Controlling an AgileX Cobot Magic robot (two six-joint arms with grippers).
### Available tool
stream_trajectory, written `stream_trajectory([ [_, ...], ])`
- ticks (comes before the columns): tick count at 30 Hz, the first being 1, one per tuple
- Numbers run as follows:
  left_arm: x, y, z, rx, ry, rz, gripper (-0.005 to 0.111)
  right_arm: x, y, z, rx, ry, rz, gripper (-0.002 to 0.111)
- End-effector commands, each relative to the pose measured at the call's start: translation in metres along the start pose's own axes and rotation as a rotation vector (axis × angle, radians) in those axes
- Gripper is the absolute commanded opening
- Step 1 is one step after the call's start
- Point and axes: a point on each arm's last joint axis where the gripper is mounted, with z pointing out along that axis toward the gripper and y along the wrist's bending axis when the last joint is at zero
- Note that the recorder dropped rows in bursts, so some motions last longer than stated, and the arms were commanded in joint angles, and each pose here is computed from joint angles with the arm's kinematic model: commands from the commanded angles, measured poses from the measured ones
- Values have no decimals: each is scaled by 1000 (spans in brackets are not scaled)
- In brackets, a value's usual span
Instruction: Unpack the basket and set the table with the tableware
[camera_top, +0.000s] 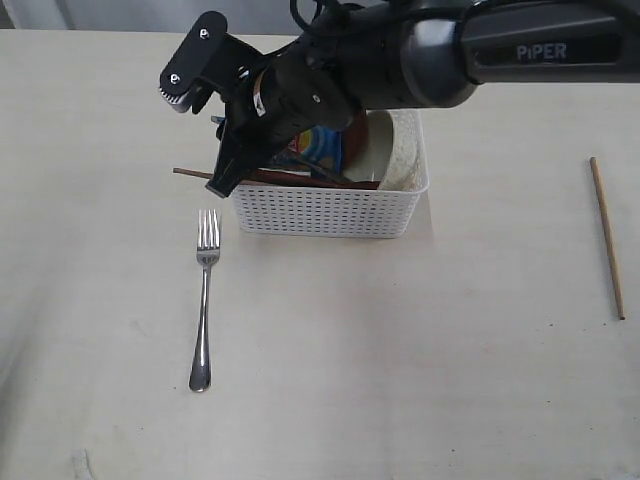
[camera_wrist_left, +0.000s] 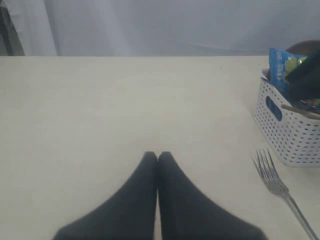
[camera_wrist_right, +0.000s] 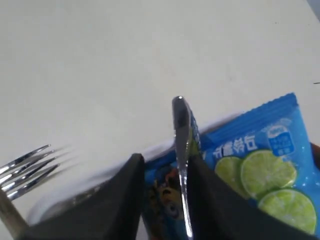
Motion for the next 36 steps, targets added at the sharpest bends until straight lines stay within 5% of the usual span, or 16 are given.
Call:
stream_trajectory([
  [1, 0, 0, 0, 8, -10, 2, 0, -1, -3, 1, 31, 9, -30, 34],
  [21, 0, 0, 0, 8, -10, 2, 0, 5, -10, -8, 94, 101, -7, 37],
  [27, 0, 0, 0, 8, -10, 2, 0, -15, -22, -56, 142, 46, 15, 37],
  [36, 0, 0, 0, 8, -10, 2, 0, -40, -50, -184, 261, -152, 206, 33],
])
